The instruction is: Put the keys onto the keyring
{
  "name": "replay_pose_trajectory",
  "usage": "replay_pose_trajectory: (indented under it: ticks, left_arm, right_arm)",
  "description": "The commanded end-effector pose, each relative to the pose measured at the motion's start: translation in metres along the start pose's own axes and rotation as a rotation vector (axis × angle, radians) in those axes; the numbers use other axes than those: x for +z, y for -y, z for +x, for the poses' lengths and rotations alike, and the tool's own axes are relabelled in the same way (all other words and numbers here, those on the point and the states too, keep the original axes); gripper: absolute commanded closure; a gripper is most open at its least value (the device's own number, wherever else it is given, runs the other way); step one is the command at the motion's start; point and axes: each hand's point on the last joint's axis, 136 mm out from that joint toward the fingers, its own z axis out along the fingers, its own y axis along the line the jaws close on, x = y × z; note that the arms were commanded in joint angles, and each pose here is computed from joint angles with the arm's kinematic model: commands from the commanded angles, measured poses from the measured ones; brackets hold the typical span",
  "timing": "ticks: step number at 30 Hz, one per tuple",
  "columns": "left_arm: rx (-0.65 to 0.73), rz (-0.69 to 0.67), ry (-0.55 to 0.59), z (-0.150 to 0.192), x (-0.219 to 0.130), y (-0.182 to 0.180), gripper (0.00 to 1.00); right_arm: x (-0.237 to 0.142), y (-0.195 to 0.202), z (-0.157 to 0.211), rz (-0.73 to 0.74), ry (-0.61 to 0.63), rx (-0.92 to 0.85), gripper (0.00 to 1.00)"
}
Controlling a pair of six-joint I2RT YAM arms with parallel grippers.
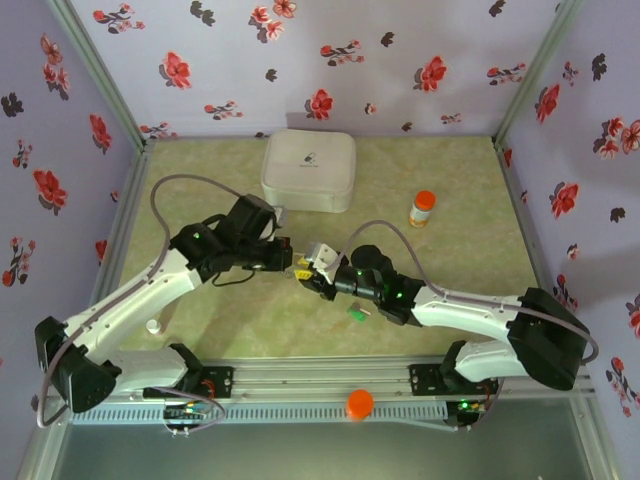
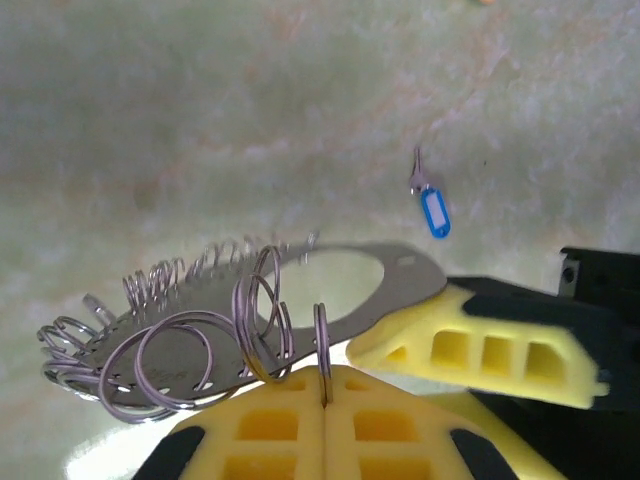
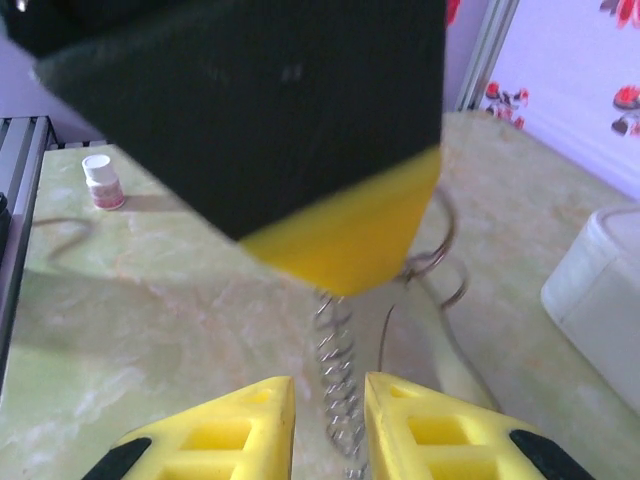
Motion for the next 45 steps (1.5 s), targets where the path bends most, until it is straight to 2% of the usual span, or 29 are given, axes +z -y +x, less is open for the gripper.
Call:
replay_pose_trajectory:
  ticks: [1,5,12,17,24,30,37,45]
  left_arm:
    - [-0.271,0.053,-0.118,0.016,-0.011,0.008,1.0]
    - [-0.504,0.15,-0.182,0.014,-0.014,0.018,1.0]
    - [-0.723,0.166,-0.29,0.027,-0.017,0.015,1.0]
    - [-0.846,0.212,-0.321,0.024,-0.016,0.016,1.0]
    - [-0.91,0.185,-0.354,0.023,-0.019,0.013,1.0]
    - [-0.912,0.18,-0.37,0.021,-0.013,0.012,1.0]
    - [-0.915,0.196,-0.389,0.019,-0.01,0.016,1.0]
    - [-0.909,0.204,-0.404,0.017,-0.012,0.02,1.0]
  right_arm:
    - [0.001,-0.001,-0.007,0.008,0.047,-0.081,0.74]
    - [0.006,0.003,-0.002,0.037,0.049,-0.124,0.74]
    - [0.004,-0.008,0.003,0.019,0.07,-0.196,0.71]
    - [-0.004,-0.019,-0.007,0.006,0.141,-0.265,0.75]
    - [-0.016,-0.016,-0.013,0.058,0.184,-0.28,0.76]
    - [-0.012,-0.015,-0.019,0.063,0.185,-0.264,0.73]
    - [0.0,-0.01,-0.021,0.081,0.167,-0.269,0.75]
    - [0.009,-0.006,-0.035,0.098,0.222,-0.26,0.76]
